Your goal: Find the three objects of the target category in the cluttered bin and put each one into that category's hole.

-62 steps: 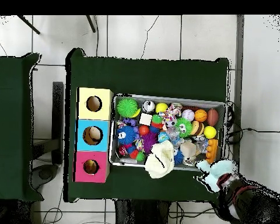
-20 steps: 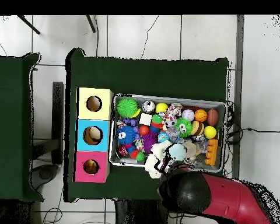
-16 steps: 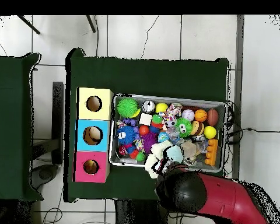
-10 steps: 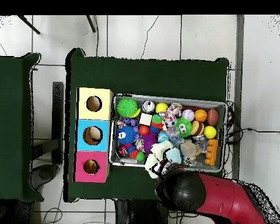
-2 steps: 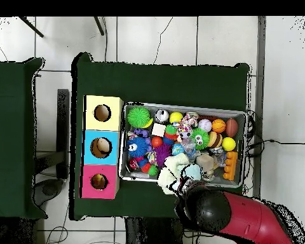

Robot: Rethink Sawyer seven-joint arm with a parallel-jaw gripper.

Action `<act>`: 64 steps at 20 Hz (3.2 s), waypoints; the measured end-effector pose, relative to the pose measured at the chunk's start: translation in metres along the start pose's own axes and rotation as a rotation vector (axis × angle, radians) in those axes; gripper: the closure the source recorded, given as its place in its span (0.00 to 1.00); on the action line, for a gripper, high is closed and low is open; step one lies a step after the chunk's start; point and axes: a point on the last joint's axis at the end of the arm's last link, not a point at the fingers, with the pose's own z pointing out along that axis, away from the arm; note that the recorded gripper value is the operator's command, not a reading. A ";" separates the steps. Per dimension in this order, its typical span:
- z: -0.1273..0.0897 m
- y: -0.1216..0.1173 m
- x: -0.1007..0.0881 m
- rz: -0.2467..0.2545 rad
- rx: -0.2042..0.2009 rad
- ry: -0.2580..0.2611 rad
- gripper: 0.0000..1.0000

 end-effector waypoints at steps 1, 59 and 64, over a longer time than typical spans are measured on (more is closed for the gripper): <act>0.000 -0.001 0.000 0.002 0.000 0.000 0.00; 0.045 -0.039 -0.150 0.138 -0.042 -0.061 1.00; 0.046 -0.038 -0.150 0.137 -0.042 -0.060 1.00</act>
